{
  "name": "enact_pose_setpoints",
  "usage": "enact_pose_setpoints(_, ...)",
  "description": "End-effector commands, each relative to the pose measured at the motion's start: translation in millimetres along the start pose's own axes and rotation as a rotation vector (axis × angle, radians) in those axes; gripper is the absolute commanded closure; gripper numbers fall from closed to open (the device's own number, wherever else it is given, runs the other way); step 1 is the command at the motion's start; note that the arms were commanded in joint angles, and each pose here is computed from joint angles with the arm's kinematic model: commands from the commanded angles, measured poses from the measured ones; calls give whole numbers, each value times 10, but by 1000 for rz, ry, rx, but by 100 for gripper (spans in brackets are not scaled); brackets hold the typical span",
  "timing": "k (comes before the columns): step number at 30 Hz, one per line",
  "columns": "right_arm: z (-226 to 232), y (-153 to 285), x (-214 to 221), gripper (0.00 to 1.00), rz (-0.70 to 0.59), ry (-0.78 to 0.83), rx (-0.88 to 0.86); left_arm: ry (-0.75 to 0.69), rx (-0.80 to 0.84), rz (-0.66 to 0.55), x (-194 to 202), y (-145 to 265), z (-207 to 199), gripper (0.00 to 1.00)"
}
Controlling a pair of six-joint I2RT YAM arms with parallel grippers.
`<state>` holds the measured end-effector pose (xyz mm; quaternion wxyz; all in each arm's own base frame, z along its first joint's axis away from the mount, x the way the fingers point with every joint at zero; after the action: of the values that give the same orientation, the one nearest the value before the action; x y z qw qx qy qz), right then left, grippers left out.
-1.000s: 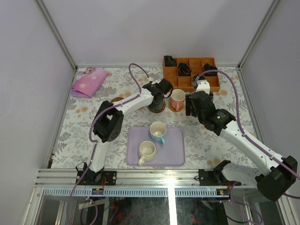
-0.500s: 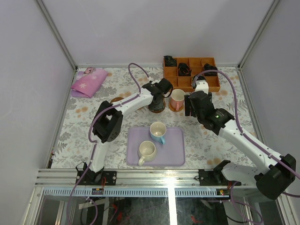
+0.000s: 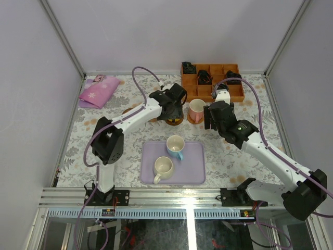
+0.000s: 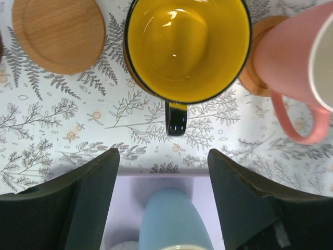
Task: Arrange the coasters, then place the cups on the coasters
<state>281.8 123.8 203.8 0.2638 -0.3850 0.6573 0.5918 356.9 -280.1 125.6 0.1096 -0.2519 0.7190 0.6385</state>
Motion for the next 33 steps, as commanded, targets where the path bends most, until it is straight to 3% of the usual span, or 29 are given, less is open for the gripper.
enact_pose_setpoints(1, 84, 22, -205, 24, -47, -27, -57, 25, 48, -77, -146, 352, 51, 27)
enact_pose_setpoints(4, 183, 29, -219, 23, -48, 15, -127, 36, 69, -74, -45, 463, 161, 22)
enact_pose_setpoints(14, 591, 80, -306, 23, -64, 172, -403, 23, 62, -48, 455, 639, 653, 21)
enact_pose_setpoints(20, 911, 131, -471, 31, -85, 195, -586, -33, 95, -18, 700, 688, 764, 22)
enact_pose_setpoints(33, 1454, 105, -164, 46, 127, 327, -933, -85, 150, 86, 1089, 574, 842, 25)
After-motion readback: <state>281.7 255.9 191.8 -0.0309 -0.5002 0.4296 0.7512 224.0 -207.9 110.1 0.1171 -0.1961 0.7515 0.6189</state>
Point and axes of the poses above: each gripper's point midway between its finger pads, its own y axis back along the fingers, its own z axis along the line the jaws close on, x = y × z, the point moved 2 cm from there along y, back along the fingers, and after that the axes turned 5 degrees about y, right-handed, at the moved point
